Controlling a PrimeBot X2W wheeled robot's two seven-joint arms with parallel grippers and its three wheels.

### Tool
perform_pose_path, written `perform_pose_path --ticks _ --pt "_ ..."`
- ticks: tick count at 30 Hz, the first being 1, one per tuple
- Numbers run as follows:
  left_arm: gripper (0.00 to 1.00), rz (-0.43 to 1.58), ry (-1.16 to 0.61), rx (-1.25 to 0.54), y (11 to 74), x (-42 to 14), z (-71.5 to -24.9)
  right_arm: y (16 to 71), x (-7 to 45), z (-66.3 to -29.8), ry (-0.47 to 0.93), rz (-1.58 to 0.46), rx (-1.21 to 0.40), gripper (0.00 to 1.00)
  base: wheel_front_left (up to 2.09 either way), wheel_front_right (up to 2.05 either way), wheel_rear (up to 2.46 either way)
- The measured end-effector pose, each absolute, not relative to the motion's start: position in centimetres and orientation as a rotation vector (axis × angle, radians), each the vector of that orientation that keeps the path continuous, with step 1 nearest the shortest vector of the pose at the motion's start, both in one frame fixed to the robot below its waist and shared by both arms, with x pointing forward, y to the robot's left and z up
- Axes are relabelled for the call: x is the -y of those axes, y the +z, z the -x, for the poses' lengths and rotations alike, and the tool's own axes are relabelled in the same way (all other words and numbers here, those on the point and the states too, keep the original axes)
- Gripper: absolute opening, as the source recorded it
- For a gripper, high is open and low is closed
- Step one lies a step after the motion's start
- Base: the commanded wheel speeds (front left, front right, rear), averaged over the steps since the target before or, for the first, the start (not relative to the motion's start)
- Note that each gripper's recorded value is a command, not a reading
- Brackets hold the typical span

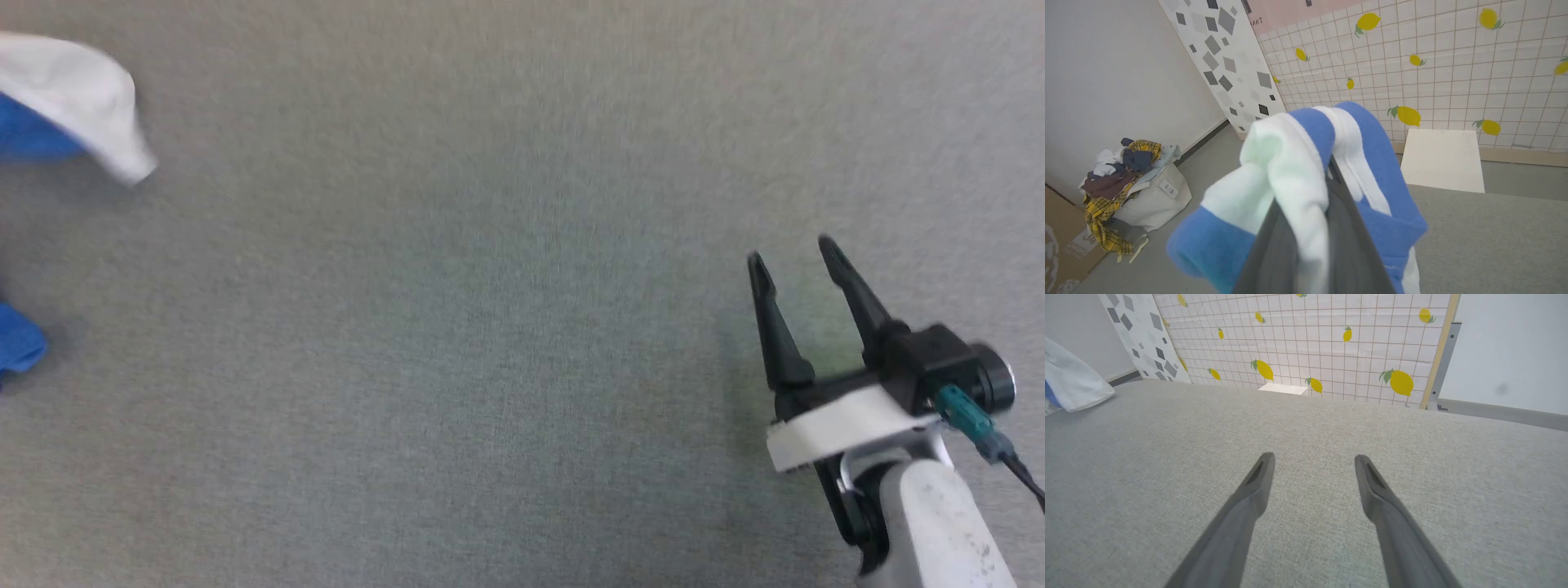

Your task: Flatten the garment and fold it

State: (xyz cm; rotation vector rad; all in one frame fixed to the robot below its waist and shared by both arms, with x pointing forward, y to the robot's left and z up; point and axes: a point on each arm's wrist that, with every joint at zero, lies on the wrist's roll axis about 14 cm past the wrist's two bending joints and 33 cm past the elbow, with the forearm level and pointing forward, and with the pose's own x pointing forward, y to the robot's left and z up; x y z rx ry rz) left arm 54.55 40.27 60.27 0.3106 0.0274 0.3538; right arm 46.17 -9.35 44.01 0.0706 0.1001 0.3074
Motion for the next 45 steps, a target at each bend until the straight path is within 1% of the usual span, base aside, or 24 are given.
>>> perform_pose_path --ticks 3,7,11,15,17,22,25,29,33,35,38,42,43,44,45 --pt "0.0 -0.334 0.275 0.106 66.0 -37.3 -54.8 45.3 10.3 -44.6 0.278 -0.097 -0.082 1.0 0.0 0.0 0.0" --pt "0.0 -0.322 0.131 0.261 72.7 -31.0 -54.2 46.7 11.6 -42.3 0.246 -0.102 -0.065 1.0 0.0 0.0 0.0" --pt "0.0 -0.3 -0.009 0.368 77.2 -25.1 -52.5 49.1 12.8 -40.9 0.212 -0.106 -0.007 1.0 0.0 0.0 0.0" --pt "0.0 -0.243 -0.167 0.447 80.2 -18.5 -51.1 51.2 13.6 -40.0 0.194 -0.108 0.049 1.0 0.0 0.0 0.0" --pt "0.0 -0.18 -0.27 0.48 81.0 -14.6 -50.5 51.8 14.0 -39.4 0.184 -0.109 0.066 1.0 0.0 0.0 0.0" --pt "0.0 -0.053 -0.506 0.462 80.2 -5.8 -49.2 52.4 15.4 -38.3 0.143 -0.115 0.083 1.0 0.0 0.0 0.0" --pt "0.0 0.009 -0.623 0.369 76.8 -1.8 -48.5 52.6 16.5 -37.7 0.109 -0.112 0.086 1.0 0.0 0.0 0.0" --pt "0.0 0.046 -0.698 0.18 69.6 1.0 -47.9 52.5 17.7 -37.0 0.073 -0.108 0.081 1.0 0.0 0.0 0.0" --pt "0.0 0.092 -0.702 -0.104 59.6 2.4 -46.5 52.3 18.4 -36.3 0.051 -0.106 0.07 1.0 0.0 0.0 0.0" --pt "0.0 0.096 -0.697 -0.282 53.6 2.7 -44.8 52.3 18.7 -36.1 0.04 -0.104 0.071 1.0 0.0 0.0 0.0" --pt "0.0 0.084 -0.698 -0.513 46.6 2.9 -41.5 52.2 19.1 -35.9 0.028 -0.103 0.069 1.0 0.0 0.0 0.0" --pt "0.0 0.051 -0.687 -0.734 41.0 2.3 -37.9 52.0 19.0 -35.8 0.03 -0.103 0.057 1.0 0.0 0.0 0.0" --pt "0.26 0.048 -0.679 -0.759 40.4 2.1 -37.5 52.0 18.9 -35.8 0.034 -0.104 0.057 1.0 0.0 0.0 0.0" --pt "1.0 0.048 -0.675 -0.777 40.0 2.0 -37.2 52.0 18.7 -35.9 0.04 -0.104 0.056 1.0 0.0 0.0 0.0" --pt "1.0 0.064 -0.674 -0.786 40.0 2.1 -37.0 52.0 18.5 -35.9 0.045 -0.105 0.056 1.0 0.0 0.0 0.0"
